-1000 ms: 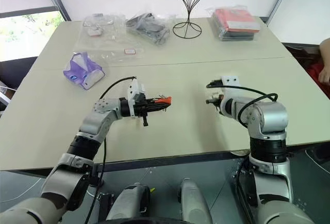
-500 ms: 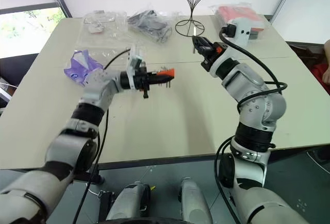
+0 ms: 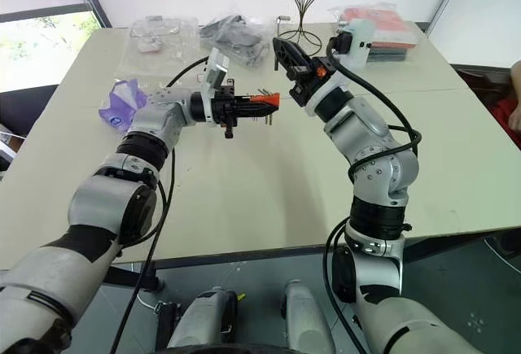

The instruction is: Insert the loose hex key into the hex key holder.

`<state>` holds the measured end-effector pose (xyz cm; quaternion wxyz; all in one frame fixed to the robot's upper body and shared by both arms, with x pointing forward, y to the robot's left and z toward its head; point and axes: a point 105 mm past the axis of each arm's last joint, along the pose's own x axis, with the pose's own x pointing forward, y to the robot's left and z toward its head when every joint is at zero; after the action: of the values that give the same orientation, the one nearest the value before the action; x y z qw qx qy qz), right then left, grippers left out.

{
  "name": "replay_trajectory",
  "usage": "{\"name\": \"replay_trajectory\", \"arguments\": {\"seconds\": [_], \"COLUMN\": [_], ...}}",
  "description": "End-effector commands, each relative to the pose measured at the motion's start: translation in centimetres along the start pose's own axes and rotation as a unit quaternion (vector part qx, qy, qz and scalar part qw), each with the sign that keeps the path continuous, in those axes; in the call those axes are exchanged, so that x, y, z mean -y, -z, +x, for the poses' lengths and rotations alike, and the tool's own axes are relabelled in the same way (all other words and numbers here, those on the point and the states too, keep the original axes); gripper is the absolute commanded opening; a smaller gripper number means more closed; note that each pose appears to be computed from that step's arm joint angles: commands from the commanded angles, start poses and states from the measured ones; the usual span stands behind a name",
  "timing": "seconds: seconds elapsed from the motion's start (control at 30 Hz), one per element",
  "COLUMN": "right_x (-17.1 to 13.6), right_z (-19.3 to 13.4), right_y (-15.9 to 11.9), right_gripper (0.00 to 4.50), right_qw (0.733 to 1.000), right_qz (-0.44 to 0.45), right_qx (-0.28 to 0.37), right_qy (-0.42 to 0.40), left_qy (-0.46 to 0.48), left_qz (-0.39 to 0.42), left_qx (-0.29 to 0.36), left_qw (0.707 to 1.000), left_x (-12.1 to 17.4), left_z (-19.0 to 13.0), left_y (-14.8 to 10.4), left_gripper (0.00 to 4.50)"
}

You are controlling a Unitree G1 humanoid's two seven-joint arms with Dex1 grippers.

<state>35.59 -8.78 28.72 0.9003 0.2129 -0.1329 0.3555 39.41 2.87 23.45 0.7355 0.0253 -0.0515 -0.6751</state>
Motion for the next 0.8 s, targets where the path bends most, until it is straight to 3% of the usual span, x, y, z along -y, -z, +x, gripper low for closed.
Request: {"name": "replay_trajectory", "arguments": {"seconds": [0.03, 0.8], "right_x": [-1.6, 0.2], "right_z": [-0.1, -0.6], "right_y": [-1.1, -1.2], "right_gripper": [0.06, 0.06], "right_qw": [0.999, 0.999], "right_qz": [-0.010, -0.021], "right_qx": [0.024, 0.024], "right_qy": [-0.026, 0.007], "left_qy": [-0.003, 0.016], "left_qz": [0.030, 0.028], "left_qx": [0.032, 0.037], "left_qw": [0.999, 0.999], "left_x": [-0.3, 0.2], "left_z": [0.5, 0.4], "left_y": [-2.5, -2.2], "left_gripper": [0.00, 0.00]}}
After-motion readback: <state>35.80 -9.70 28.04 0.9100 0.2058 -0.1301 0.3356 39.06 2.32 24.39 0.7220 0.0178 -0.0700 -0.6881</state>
